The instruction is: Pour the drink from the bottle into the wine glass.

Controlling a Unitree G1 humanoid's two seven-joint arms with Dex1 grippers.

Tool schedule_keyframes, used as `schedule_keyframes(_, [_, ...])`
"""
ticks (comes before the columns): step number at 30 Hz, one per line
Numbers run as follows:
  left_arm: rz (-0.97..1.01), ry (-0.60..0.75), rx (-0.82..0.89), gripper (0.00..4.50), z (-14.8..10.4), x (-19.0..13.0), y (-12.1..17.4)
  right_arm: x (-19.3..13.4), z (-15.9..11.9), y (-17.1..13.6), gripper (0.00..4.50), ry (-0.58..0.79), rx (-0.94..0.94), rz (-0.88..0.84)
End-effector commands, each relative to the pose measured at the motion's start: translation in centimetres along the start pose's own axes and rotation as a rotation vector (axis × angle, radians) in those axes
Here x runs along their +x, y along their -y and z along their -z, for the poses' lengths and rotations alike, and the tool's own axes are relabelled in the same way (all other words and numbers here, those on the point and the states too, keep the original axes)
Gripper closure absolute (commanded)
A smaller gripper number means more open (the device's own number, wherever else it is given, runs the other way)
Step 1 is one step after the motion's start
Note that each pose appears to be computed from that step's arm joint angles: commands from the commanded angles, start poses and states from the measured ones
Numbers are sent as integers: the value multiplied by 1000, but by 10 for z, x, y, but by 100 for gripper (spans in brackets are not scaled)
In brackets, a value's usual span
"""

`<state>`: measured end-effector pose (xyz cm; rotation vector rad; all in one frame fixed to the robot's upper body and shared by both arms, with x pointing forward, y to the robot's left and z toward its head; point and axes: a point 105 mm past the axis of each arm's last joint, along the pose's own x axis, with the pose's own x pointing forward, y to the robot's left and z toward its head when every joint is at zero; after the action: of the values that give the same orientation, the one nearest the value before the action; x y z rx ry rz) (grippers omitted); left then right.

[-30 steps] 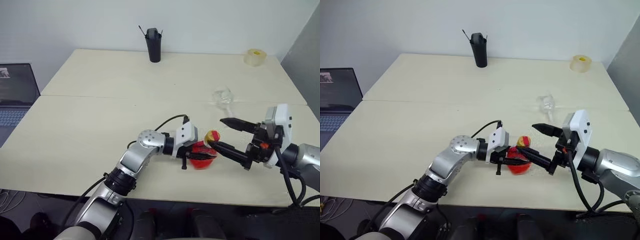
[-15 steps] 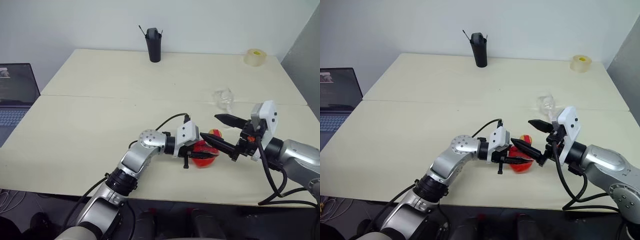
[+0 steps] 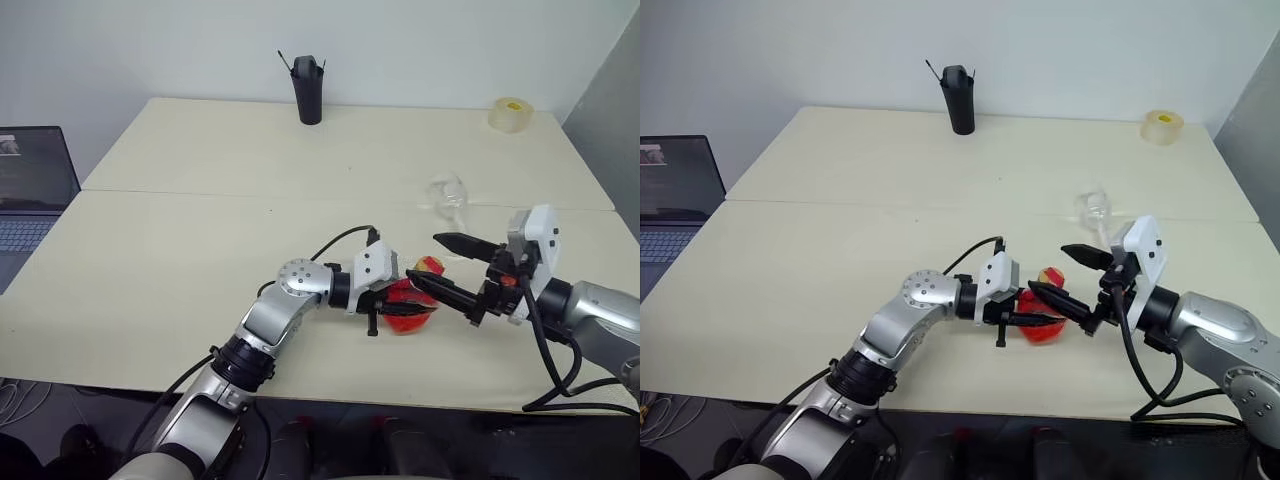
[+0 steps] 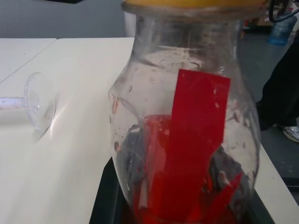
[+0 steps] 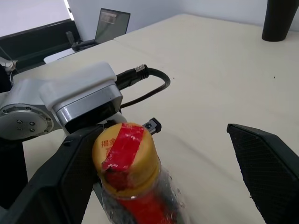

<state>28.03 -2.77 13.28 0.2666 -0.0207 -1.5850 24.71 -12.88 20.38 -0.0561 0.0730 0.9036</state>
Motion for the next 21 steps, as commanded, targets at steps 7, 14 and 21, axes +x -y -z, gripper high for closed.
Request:
schedule_keyframes(7, [-2,56,45,362,-16,-1,-2,-10,-8,-7,0,17,-29,-16])
schedule_keyframes(14, [-4,52,45,362,-15,-1,-2,-8,-7,-18,124,19,-13,-68])
schedule_keyframes(21, [-1,51,39,362,-14,-1,-1,-9,-9,-18,327,19,-23,-72])
